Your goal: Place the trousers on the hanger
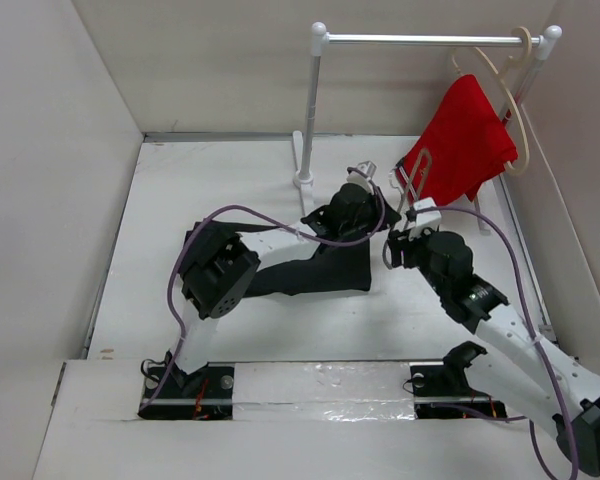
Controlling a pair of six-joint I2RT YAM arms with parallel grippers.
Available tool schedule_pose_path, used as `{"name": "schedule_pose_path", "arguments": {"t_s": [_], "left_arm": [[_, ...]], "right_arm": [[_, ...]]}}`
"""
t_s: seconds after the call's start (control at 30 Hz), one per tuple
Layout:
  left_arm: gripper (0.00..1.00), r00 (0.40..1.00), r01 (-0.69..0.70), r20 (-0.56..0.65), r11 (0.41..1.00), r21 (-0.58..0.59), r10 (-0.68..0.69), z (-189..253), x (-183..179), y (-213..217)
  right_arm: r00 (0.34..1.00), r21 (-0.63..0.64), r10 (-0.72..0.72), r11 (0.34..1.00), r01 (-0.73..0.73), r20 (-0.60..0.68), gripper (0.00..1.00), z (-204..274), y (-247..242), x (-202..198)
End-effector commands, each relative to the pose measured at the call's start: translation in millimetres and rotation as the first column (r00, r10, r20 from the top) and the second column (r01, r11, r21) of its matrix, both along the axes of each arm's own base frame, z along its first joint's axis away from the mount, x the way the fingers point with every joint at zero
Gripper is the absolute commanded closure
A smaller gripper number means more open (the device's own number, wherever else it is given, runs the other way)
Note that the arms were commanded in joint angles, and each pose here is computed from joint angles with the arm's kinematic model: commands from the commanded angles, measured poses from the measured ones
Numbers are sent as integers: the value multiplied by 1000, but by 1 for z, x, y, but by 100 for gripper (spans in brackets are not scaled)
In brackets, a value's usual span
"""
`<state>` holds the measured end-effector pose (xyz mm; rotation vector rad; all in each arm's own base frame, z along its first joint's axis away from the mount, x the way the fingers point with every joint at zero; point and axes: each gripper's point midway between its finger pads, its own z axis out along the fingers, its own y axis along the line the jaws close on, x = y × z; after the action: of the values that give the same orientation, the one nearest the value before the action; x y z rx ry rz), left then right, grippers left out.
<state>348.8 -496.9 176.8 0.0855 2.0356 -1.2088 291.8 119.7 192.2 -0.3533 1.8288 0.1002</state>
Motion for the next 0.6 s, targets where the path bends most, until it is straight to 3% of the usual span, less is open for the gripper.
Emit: {"name": "schedule_pose_path", "arguments": {"t_s": [0.0, 0.07, 0.2, 0.3, 0.33, 0.37, 0.43, 0.53, 0.57], "left_arm": [[100, 999, 27, 23, 994, -103, -25, 19, -4, 1], [100, 1000, 24, 11, 991, -132, -23, 14, -7, 4], [100, 1000, 24, 0, 989, -145, -25, 8, -10, 5], [100, 1000, 18, -1, 986, -166, -18, 7, -12, 8], [100, 1000, 18, -7, 987, -159, -19, 3, -13, 8], [100, 1000, 10, -13, 989, -150, -12, -1, -14, 12], [100, 1000, -14, -25, 988, -155, 10, -12, -18, 22], [100, 999, -43, -34, 985, -168, 38, -18, -40, 30], [100, 994, -112, -21, 978, -174, 110, -11, -37, 38]], "right_arm": [[999, 34, 35, 999, -36, 15, 34, 4, 3, -12], [997, 32, 75, 997, -75, -10, 27, 1, 6, -22], [999, 50, 36, 998, -37, 7, 27, 12, -11, -29], [1000, 66, -11, 998, 11, 4, 57, 12, -23, -30], [999, 72, -40, 997, 40, -6, 81, 9, -31, -27], [1000, 88, -14, 996, 15, -15, 91, 4, -26, -26], [1000, 100, 8, 995, -5, -30, 100, -3, -26, -21], [990, 120, 104, 988, -92, -97, 100, -21, -11, -18], [984, 132, 135, 984, -120, -115, 100, -27, -6, -15]]}}
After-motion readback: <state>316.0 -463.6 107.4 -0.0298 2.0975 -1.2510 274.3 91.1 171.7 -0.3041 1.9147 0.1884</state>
